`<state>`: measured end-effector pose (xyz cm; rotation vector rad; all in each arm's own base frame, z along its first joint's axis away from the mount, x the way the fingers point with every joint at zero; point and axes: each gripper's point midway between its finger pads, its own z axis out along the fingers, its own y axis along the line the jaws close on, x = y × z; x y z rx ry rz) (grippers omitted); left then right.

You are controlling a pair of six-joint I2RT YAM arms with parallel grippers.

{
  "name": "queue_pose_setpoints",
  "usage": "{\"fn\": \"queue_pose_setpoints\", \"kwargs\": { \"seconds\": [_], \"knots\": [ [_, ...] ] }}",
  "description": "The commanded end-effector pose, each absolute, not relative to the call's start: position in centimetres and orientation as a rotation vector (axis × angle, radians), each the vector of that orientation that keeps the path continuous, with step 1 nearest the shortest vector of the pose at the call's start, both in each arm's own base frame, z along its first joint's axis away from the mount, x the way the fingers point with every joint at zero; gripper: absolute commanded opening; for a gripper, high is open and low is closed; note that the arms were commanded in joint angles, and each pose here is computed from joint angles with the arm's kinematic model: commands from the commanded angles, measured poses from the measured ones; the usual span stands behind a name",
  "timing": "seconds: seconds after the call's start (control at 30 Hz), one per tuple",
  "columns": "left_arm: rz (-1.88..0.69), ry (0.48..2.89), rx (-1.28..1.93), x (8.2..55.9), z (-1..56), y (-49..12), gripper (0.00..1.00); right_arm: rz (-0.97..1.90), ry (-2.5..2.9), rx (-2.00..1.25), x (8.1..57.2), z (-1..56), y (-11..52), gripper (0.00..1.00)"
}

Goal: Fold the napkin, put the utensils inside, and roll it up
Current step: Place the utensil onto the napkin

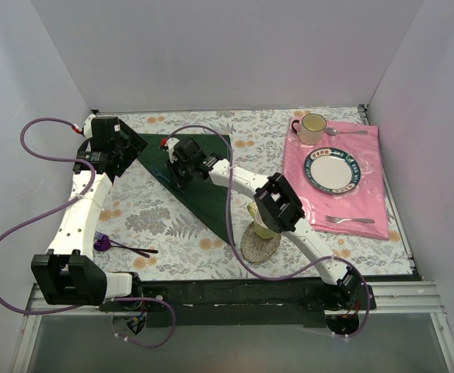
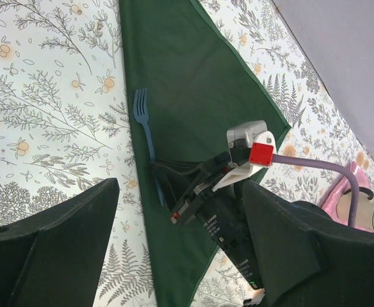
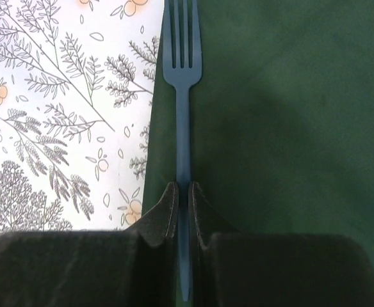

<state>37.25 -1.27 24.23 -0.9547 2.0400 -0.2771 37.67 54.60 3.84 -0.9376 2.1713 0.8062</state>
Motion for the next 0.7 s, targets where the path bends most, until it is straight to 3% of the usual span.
{"fn": "queue_pose_setpoints", "kwargs": {
  "seconds": [0.0, 0.2, 0.67],
  "knots": [
    [-0.299, 2.007, -0.930, 37.2, 25.8, -1.4, 0.78, 0.841, 2.083, -0.862, 38.4, 10.0, 54.6, 0.01],
    [-0.297, 2.011, -0.932, 37.2, 25.6, -1.4, 0.78, 0.854, 2.072, -0.842, 38.4, 11.0, 54.6, 0.01],
    [-0.310, 2.026, -0.926, 37.4, 25.2, -1.7, 0.79, 0.836, 2.120, -0.793, 40.0, 7.4, 55.2, 0.01]
  ]
}}
